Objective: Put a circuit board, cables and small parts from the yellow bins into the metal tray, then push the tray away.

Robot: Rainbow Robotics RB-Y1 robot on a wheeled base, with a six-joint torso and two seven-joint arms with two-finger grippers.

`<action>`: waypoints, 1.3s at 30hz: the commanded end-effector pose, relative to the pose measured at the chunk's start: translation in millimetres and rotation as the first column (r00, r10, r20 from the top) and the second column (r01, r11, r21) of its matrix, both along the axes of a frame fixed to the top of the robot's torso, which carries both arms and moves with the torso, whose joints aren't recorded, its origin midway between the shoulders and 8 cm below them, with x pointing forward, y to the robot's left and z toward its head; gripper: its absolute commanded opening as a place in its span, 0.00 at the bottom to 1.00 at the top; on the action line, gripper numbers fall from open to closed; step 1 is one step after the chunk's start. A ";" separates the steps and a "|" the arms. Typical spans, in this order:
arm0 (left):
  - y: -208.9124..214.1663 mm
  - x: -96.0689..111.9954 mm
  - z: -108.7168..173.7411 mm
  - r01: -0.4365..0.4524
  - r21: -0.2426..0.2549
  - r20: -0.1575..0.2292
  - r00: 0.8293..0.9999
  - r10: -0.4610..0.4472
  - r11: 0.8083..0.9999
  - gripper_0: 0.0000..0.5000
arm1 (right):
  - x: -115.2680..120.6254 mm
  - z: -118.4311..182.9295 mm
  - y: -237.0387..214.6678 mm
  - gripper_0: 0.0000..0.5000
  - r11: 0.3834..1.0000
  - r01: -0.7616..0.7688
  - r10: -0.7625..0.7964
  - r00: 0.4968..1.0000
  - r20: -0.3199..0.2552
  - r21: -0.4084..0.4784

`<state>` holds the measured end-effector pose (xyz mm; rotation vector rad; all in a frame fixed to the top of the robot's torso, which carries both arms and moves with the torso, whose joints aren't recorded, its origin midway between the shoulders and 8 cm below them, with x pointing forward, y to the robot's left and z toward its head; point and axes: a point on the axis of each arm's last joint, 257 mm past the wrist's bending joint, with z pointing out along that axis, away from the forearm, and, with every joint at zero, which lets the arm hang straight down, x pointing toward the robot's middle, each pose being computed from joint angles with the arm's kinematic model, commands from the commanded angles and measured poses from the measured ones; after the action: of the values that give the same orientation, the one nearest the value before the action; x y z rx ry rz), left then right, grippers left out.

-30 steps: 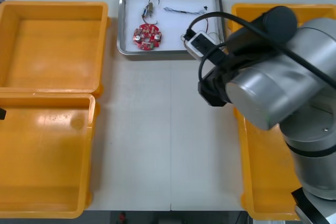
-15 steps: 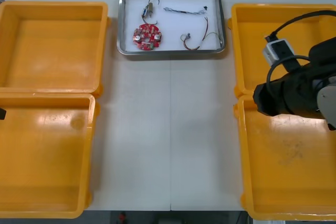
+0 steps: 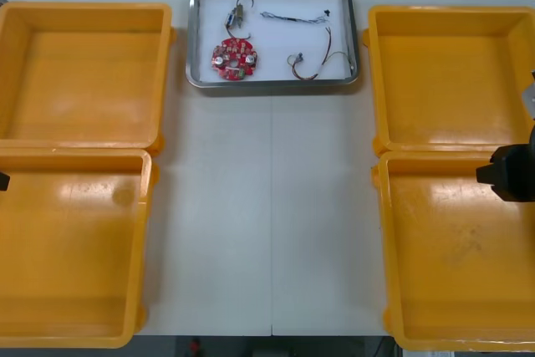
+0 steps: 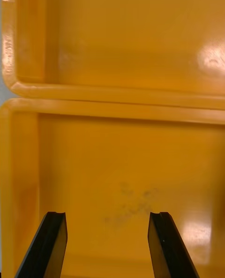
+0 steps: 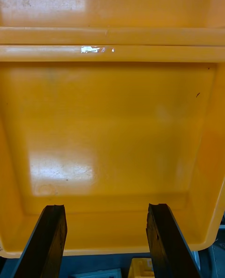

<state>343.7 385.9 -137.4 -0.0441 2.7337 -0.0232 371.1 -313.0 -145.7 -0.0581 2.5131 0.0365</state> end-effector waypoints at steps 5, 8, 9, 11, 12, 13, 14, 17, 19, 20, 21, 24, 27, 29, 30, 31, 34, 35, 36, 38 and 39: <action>11.6 -4.7 12.3 0.060 0.078 0.010 0.998 -0.061 0.995 1.00 | -22.8 -5.7 -31.6 1.00 0.997 0.073 -0.073 0.997 -0.027 -0.027; 11.6 -4.7 12.3 0.060 0.078 0.010 0.998 -0.061 0.995 1.00 | -26.8 -12.2 -33.4 1.00 0.996 0.084 -0.085 0.995 -0.046 -0.021; 11.6 -4.7 12.3 0.060 0.078 0.010 0.998 -0.061 0.995 1.00 | -28.8 -15.5 -36.4 1.00 0.995 0.096 -0.096 0.994 -0.058 -0.018; 11.6 -4.7 12.3 0.060 0.078 0.010 0.998 -0.061 0.995 1.00 | -31.9 -21.3 -38.6 1.00 0.994 0.106 -0.107 0.991 -0.077 -0.011; 11.6 -4.7 12.3 0.060 0.078 0.010 0.998 -0.061 0.995 1.00 | -34.1 -25.0 -39.5 1.00 0.994 0.113 -0.113 0.990 -0.089 -0.007; 11.6 -4.7 12.3 0.060 0.078 0.010 0.998 -0.061 0.995 1.00 | -35.5 -26.6 -40.3 1.00 0.993 0.116 -0.116 0.989 -0.094 -0.007; 11.6 -4.7 12.3 0.060 0.078 0.010 0.998 -0.061 0.995 1.00 | -38.3 -29.6 -40.7 1.00 0.993 0.119 -0.119 0.987 -0.104 -0.004; 11.6 -4.7 12.3 0.060 0.078 0.010 0.998 -0.061 0.995 1.00 | -42.1 -33.4 -39.0 1.00 0.993 0.116 -0.115 0.986 -0.118 0.003; 11.6 -4.7 12.3 0.060 0.078 0.010 0.998 -0.061 0.995 1.00 | -42.5 -34.0 -37.9 1.00 0.993 0.114 -0.112 0.986 -0.122 0.008; 11.6 -4.7 12.3 0.060 0.078 0.010 0.998 -0.061 0.995 1.00 | -42.6 -33.7 -36.9 1.00 0.993 0.114 -0.111 0.986 -0.122 0.011; 11.6 -4.7 12.3 0.060 0.078 0.010 0.998 -0.061 0.995 1.00 | -43.2 -34.3 -36.7 1.00 0.993 0.114 -0.112 0.986 -0.124 0.012; 11.6 -4.7 12.3 0.060 0.078 0.010 0.998 -0.061 0.995 1.00 | -43.2 -34.3 -36.7 1.00 0.993 0.116 -0.113 0.986 -0.124 0.013; 11.6 -4.7 12.3 0.060 0.078 0.010 0.998 -0.061 0.995 1.00 | -43.3 -34.9 -36.6 1.00 0.994 0.111 -0.109 0.986 -0.126 0.011; 11.6 -4.7 12.3 0.060 0.078 0.010 0.998 -0.061 0.995 1.00 | -43.3 -34.9 -36.6 1.00 0.994 0.111 -0.109 0.986 -0.126 0.011; 11.6 -4.7 12.3 0.060 0.078 0.010 0.998 -0.061 0.995 1.00 | -43.3 -34.9 -36.6 1.00 0.994 0.111 -0.109 0.986 -0.126 0.011; 11.6 -4.7 12.3 0.060 0.078 0.010 0.998 -0.061 0.995 1.00 | -43.3 -34.9 -36.6 1.00 0.994 0.111 -0.109 0.986 -0.126 0.011; 11.6 -4.7 12.3 0.060 0.078 0.010 0.998 -0.061 0.995 1.00 | -43.3 -34.9 -36.6 1.00 0.994 0.111 -0.109 0.986 -0.126 0.011; 11.6 -4.7 12.3 0.060 0.078 0.010 0.998 -0.061 0.995 1.00 | -43.3 -34.9 -36.6 1.00 0.994 0.111 -0.109 0.986 -0.126 0.011; 11.6 -4.7 12.3 0.060 0.078 0.010 0.998 -0.061 0.995 1.00 | -43.3 -34.9 -36.6 1.00 0.994 0.111 -0.109 0.986 -0.126 0.011; 11.6 -4.7 12.3 0.060 0.078 0.010 0.998 -0.061 0.995 1.00 | -43.3 -34.9 -36.6 1.00 0.994 0.111 -0.109 0.986 -0.126 0.011; 11.6 -4.7 12.3 0.060 0.078 0.010 0.998 -0.061 0.995 1.00 | -43.3 -34.9 -36.6 1.00 0.994 0.111 -0.109 0.986 -0.126 0.011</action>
<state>343.7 385.9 -137.4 -0.0440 2.7337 -0.0231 333.0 -334.9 -183.8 0.0512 2.6324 0.0578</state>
